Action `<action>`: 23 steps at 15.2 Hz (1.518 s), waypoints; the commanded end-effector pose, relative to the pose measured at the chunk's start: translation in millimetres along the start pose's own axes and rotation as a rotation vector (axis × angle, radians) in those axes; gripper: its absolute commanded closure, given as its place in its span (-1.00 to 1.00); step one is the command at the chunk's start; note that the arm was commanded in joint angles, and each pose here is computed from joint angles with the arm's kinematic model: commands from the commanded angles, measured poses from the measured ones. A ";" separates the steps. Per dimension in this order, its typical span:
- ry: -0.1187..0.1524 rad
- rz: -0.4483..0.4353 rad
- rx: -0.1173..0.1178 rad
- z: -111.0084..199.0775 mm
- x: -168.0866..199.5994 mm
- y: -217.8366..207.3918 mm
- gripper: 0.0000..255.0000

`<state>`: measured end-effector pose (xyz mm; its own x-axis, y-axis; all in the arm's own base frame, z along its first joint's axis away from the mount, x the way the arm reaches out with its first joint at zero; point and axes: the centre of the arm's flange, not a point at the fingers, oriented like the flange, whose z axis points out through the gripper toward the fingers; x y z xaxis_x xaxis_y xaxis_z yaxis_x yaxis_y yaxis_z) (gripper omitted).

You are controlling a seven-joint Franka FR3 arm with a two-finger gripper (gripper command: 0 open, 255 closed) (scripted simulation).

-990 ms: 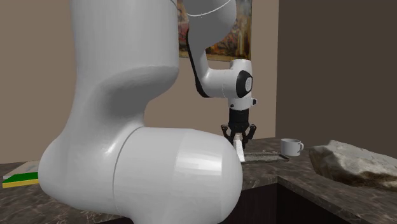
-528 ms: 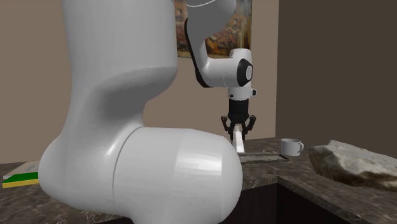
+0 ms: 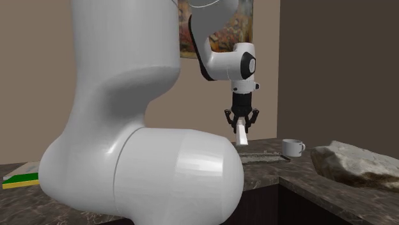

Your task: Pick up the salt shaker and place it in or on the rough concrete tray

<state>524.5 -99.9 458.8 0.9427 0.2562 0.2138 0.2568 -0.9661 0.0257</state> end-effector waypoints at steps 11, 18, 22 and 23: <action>0.000 0.000 0.000 20.4 143.6 79.6 1.00; 0.000 0.000 0.000 56.5 135.7 78.6 1.00; 0.000 0.000 0.000 77.1 131.2 78.1 1.00; 0.000 0.000 0.000 82.3 130.0 77.9 1.00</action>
<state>684.4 -140.1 414.6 0.9427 0.2566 0.2131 0.2571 -0.9660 0.0256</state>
